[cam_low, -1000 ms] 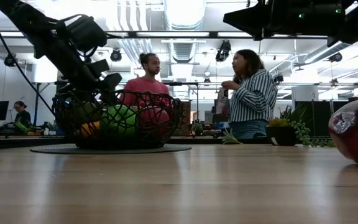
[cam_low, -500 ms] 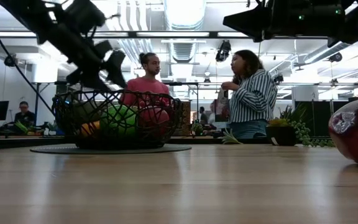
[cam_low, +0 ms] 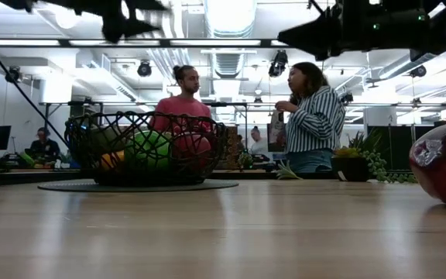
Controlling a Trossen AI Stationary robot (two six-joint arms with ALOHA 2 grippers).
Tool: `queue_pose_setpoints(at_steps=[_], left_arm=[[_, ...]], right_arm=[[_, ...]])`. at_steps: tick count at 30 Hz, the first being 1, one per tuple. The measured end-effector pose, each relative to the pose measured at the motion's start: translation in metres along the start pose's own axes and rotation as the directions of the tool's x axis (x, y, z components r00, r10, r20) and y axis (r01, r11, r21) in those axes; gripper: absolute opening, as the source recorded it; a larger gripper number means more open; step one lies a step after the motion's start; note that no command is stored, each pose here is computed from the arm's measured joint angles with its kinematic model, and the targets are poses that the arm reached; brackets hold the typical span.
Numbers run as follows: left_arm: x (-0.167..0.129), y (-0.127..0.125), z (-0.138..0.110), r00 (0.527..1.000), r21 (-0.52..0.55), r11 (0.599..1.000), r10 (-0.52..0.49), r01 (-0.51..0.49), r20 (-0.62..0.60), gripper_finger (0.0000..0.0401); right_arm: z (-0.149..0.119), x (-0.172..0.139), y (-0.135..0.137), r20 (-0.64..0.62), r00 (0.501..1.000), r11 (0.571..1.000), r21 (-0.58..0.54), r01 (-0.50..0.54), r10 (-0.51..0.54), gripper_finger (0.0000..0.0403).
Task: Build produce basket
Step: Put the red apple into the basket
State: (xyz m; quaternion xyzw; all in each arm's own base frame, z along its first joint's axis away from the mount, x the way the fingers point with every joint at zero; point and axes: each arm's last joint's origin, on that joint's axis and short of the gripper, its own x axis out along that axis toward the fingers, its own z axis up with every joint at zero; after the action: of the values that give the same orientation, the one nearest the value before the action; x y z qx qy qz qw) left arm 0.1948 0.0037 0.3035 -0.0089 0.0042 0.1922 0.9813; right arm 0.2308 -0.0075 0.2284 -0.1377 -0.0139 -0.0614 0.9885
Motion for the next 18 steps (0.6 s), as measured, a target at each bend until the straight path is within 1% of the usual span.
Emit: queue_pose_setpoints(at_steps=[2, 5, 7, 9, 11, 14, 16, 18], left_arm=[[-0.009, -0.013, 0.010, 0.993, 0.073, 0.994, -0.081, 0.075, 0.080, 0.0288], [-0.024, -0.028, 0.020, 0.967, 0.193, 0.968, -0.195, 0.163, 0.165, 0.0288], [-0.031, -0.036, 0.022, 0.944, 0.271, 0.937, -0.274, 0.220, 0.181, 0.0288], [-0.036, -0.042, 0.021, 0.919, 0.320, 0.904, -0.351, 0.283, 0.180, 0.0288], [-0.038, -0.047, 0.014, 0.900, 0.338, 0.878, -0.407, 0.338, 0.158, 0.0288], [-0.036, -0.052, -0.002, 0.885, 0.348, 0.851, -0.453, 0.393, 0.106, 0.0288], [-0.033, -0.054, -0.016, 0.886, 0.330, 0.847, -0.460, 0.416, 0.064, 0.0288], [-0.030, -0.057, -0.028, 0.887, 0.297, 0.853, -0.460, 0.430, 0.039, 0.0288]], right_arm=[[-0.004, 0.000, 0.001, -0.044, 0.999, 0.999, 0.034, -0.012, 0.013, 0.0075], [-0.011, -0.001, 0.003, -0.110, 0.993, 0.995, 0.096, -0.022, 0.032, 0.0075], [-0.014, -0.001, 0.005, -0.146, 0.988, 0.992, 0.123, -0.026, 0.044, 0.0075], [-0.016, -0.002, 0.005, -0.165, 0.985, 0.989, 0.149, -0.024, 0.049, 0.0075], [-0.017, -0.002, 0.005, -0.173, 0.984, 0.987, 0.160, -0.023, 0.051, 0.0075], [-0.017, -0.002, 0.005, -0.173, 0.984, 0.986, 0.165, -0.022, 0.051, 0.0075], [-0.017, -0.002, 0.005, -0.173, 0.984, 0.987, 0.161, -0.023, 0.051, 0.0075], [-0.017, -0.002, 0.005, -0.172, 0.984, 0.987, 0.158, -0.023, 0.051, 0.0075]])
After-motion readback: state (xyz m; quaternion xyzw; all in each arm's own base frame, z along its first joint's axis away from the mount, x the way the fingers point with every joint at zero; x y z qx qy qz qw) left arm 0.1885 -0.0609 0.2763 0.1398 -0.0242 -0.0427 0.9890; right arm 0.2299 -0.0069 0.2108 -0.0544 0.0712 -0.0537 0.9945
